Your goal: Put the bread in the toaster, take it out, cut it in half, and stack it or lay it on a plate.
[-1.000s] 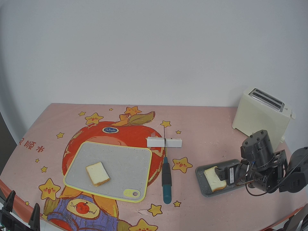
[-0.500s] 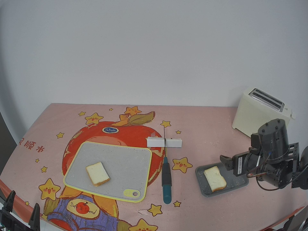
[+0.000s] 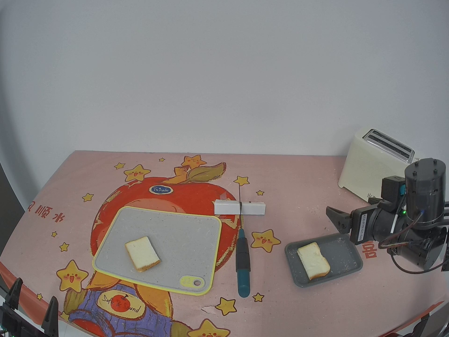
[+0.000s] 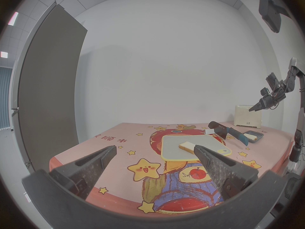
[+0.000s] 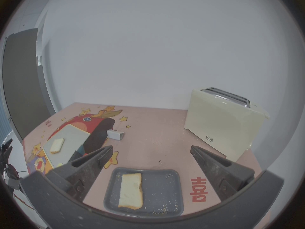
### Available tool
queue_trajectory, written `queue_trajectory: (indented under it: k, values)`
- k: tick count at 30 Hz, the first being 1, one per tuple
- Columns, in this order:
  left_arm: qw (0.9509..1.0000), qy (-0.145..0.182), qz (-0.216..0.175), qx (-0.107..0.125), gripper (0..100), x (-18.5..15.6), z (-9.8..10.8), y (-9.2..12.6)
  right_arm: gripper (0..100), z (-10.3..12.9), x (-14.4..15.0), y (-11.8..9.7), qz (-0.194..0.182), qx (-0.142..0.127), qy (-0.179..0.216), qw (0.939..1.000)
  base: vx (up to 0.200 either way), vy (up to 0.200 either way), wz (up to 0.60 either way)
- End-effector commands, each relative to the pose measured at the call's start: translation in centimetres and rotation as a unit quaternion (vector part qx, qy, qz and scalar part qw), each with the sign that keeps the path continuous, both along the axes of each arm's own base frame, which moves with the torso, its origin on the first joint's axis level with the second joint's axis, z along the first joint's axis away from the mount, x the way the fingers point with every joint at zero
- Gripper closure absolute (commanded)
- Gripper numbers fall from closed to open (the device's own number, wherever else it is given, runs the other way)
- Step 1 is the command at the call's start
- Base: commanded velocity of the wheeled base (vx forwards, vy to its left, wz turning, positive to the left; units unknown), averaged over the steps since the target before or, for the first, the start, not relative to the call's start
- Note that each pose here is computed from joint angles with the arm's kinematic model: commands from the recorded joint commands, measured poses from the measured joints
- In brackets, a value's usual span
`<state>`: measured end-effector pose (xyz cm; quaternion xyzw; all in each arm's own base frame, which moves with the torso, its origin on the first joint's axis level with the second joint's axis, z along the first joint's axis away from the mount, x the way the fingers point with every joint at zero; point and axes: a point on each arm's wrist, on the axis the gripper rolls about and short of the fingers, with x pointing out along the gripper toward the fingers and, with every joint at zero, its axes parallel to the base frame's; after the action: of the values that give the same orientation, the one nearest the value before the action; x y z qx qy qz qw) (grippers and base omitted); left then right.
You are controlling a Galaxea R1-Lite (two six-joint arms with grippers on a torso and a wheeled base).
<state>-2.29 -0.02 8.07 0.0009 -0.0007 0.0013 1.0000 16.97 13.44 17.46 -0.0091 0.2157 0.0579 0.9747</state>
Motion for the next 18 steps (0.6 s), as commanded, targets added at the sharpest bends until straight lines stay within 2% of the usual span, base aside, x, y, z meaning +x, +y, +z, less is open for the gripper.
queue_trajectory:
  k: [1, 6, 9, 12, 13, 15, 18]
  values:
    - [1.0, 0.001, 0.0, 0.0, 0, 0.0, -0.5, 0.0, 0, 1.3, -0.7, -1.1, -0.008, 0.019, -0.023, 0.9995, 0.0, 0.0, 0.0]
    - [1.0, 0.001, 0.0, 0.0, 0, 0.0, -0.5, 0.0, 0, 1.5, -0.2, -2.1, -0.032, 0.017, -0.03, 0.9989, 0.0, 0.0, 0.0]
    - [1.0, 0.001, 0.0, 0.0, 0, 0.0, -0.5, 0.0, 0, 2.8, -0.2, -2.9, -0.05, 0.031, -0.052, 0.9969, 0.0, 0.0, 0.0]
    - [1.0, 0.001, 0.0, 0.0, 0, 0.0, -0.5, 0.0, 0, 2.8, -0.1, -3.7, -0.066, 0.029, -0.052, 0.996, 0.0, 0.0, 0.0]
    - [1.0, 0.001, -0.001, 0.0, 0, 0.0, -0.5, 0.0, 0, 2.8, 0.3, -4.7, -0.091, 0.023, -0.054, 0.9941, 0.0, 0.0, 0.0]
    - [1.0, 0.001, -0.001, 0.001, 0, 0.0, -0.5, 0.0, 0, 2.8, 0.4, -5.0, -0.1, 0.022, -0.054, 0.9932, 0.0, 0.0, 0.0]
    - [1.0, -0.001, 0.0, 0.001, 0, 0.0, -0.5, 0.0, 0, 2.6, -0.3, -7.0, -0.139, 0.022, -0.059, 0.9883, 0.0, 0.0, 0.0]
